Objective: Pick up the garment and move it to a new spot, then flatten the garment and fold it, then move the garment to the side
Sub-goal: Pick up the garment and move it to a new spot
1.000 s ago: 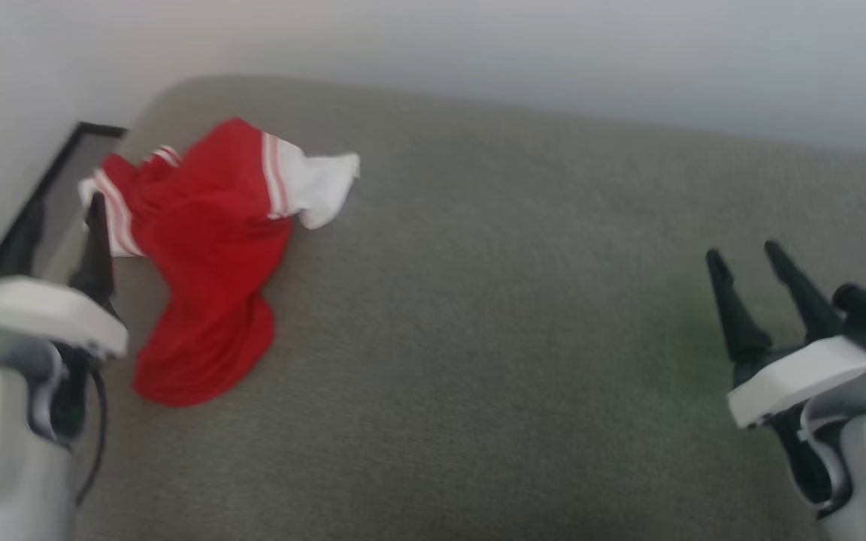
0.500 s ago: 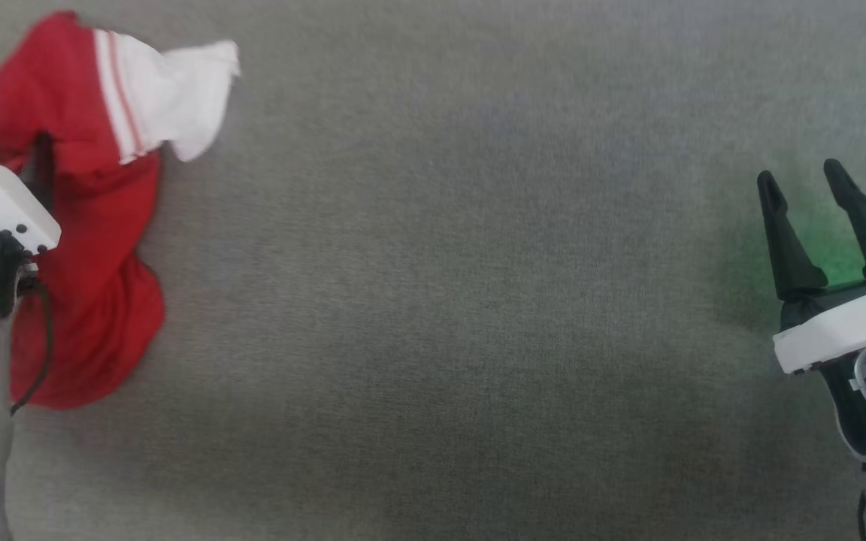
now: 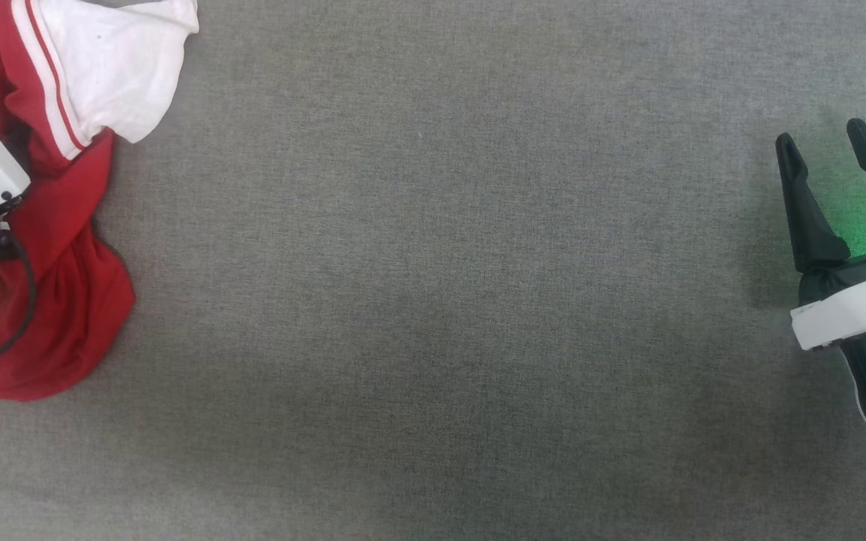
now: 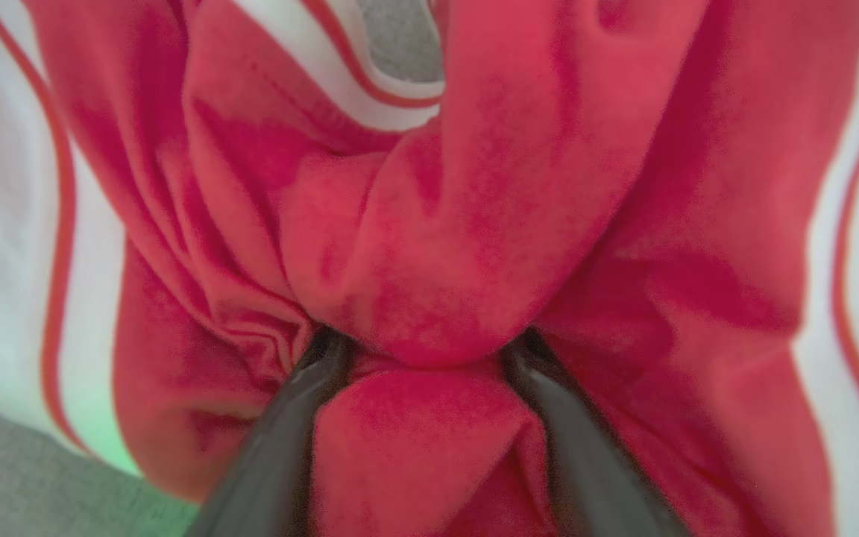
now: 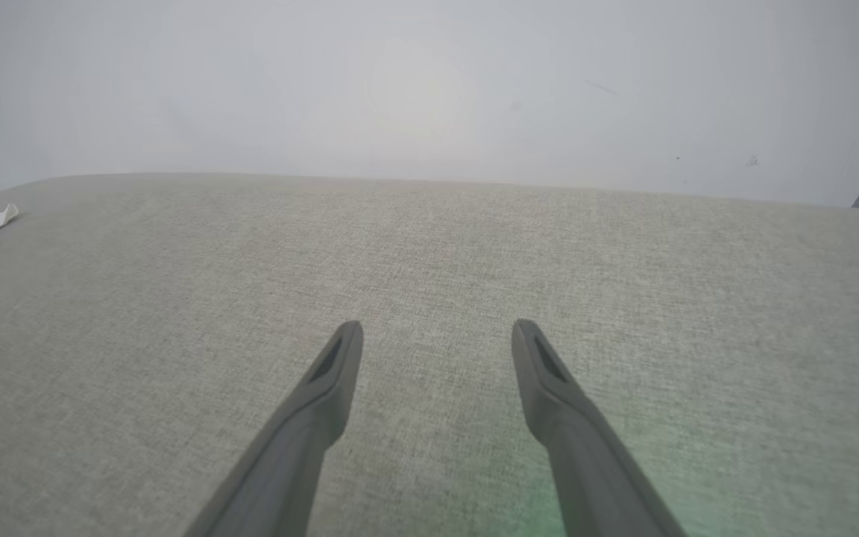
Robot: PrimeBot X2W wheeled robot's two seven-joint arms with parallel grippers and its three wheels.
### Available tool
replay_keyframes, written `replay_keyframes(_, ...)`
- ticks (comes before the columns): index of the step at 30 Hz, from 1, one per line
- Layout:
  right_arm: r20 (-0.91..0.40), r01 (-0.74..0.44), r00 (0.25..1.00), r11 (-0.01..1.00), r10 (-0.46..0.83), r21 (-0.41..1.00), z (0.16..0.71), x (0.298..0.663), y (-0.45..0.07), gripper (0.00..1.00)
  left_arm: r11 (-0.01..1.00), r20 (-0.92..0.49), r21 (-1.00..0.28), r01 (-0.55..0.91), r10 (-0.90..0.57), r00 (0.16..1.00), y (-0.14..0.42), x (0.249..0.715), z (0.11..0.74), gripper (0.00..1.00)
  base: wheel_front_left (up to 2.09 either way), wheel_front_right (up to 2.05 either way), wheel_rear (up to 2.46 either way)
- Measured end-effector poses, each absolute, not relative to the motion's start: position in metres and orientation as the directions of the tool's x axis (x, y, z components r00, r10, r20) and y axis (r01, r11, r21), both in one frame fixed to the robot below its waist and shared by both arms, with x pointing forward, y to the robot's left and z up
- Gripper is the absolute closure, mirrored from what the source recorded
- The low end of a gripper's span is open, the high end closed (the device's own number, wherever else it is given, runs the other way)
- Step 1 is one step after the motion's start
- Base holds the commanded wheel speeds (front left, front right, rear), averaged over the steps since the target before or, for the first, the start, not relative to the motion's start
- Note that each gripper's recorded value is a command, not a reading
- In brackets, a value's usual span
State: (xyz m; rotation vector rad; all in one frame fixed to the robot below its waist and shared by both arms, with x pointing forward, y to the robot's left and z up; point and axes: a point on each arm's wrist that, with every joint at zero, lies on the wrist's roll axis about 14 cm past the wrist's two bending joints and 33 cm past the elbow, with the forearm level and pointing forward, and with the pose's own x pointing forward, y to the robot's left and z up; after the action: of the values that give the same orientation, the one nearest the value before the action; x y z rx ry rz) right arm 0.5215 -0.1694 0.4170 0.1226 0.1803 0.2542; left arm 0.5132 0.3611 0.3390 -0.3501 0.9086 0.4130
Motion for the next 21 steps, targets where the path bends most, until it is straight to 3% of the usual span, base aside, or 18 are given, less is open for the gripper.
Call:
replay_keyframes(10,-0.120,-0.210,0.966,0.966,0.229,0.154,0.437,0.515,-0.174,0.00,0.906,-0.688,-0.084,-0.415,0.248,0.682,0.372,0.518,0.381,1.00,0.00,0.00,0.00)
replay_keyframes(21,-0.033,-0.209,0.975,0.962,0.218,0.178,0.478,0.497,-0.167,0.00,0.952,-0.388,0.030,-0.305,0.292,0.874,0.400,0.528,0.522,1.00,0.00,0.00,0.00)
